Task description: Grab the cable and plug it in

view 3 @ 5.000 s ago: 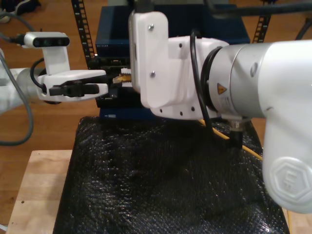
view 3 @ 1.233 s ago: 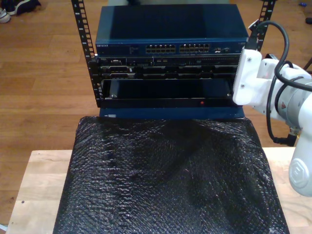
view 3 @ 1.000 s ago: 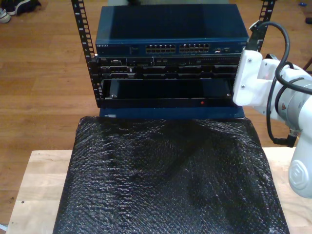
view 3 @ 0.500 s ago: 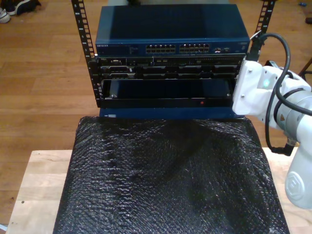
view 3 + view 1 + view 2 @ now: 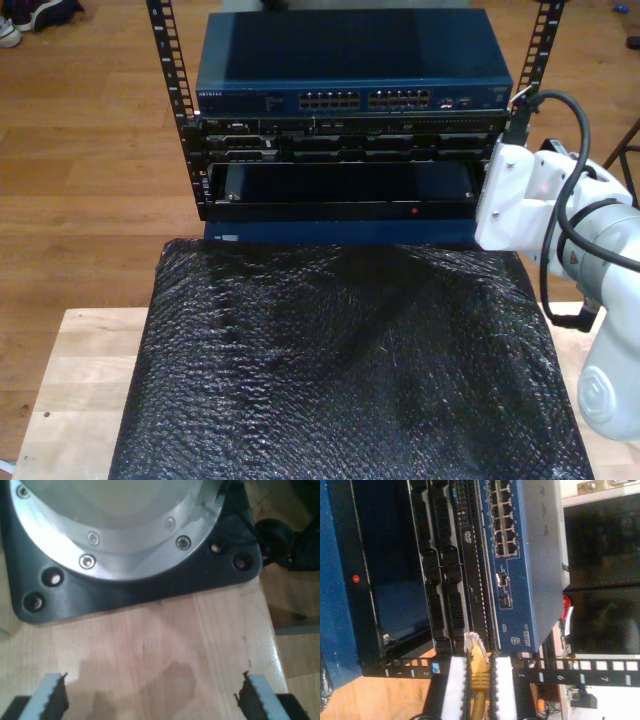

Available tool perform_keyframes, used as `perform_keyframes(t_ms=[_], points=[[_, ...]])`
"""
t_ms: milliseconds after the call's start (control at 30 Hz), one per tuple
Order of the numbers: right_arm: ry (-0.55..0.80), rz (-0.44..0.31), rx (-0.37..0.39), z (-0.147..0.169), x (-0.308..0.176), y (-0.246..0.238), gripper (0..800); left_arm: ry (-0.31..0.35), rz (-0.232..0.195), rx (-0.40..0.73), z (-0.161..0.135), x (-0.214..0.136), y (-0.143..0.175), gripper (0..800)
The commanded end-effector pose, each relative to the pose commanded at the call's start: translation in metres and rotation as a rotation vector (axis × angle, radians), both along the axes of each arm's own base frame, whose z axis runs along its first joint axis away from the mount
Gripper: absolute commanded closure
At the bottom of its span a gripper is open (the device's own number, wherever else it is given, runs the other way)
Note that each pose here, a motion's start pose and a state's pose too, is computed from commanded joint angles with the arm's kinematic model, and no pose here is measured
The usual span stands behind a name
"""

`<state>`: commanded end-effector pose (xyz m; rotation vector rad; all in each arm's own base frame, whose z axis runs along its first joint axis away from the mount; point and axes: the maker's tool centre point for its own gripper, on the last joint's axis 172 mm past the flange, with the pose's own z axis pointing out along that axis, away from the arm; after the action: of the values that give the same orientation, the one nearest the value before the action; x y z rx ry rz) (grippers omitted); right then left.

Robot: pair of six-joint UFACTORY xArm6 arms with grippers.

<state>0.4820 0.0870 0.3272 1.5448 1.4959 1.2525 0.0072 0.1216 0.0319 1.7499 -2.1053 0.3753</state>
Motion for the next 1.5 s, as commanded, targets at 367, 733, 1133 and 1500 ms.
perform_keyframes(t_ms=[367, 733, 1133, 1500], points=[[-0.095, 0.003, 0.015, 0.04, -0.024, -0.003, 800, 0.0, 0.0, 0.0, 0.0, 0.0, 0.0, 0], [-0.059, 0.006, 0.009, 0.026, -0.012, 0.0, 800, 0.0, 0.0, 0.0, 0.0, 0.0, 0.0, 0], [-0.012, 0.009, 0.003, -0.002, 0.013, 0.007, 800, 0.0, 0.0, 0.0, 0.0, 0.0, 0.0, 0], [-0.065, 0.016, -0.012, 0.001, 0.032, 0.009, 800, 0.0, 0.0, 0.0, 0.0, 0.0, 0.0, 0]])
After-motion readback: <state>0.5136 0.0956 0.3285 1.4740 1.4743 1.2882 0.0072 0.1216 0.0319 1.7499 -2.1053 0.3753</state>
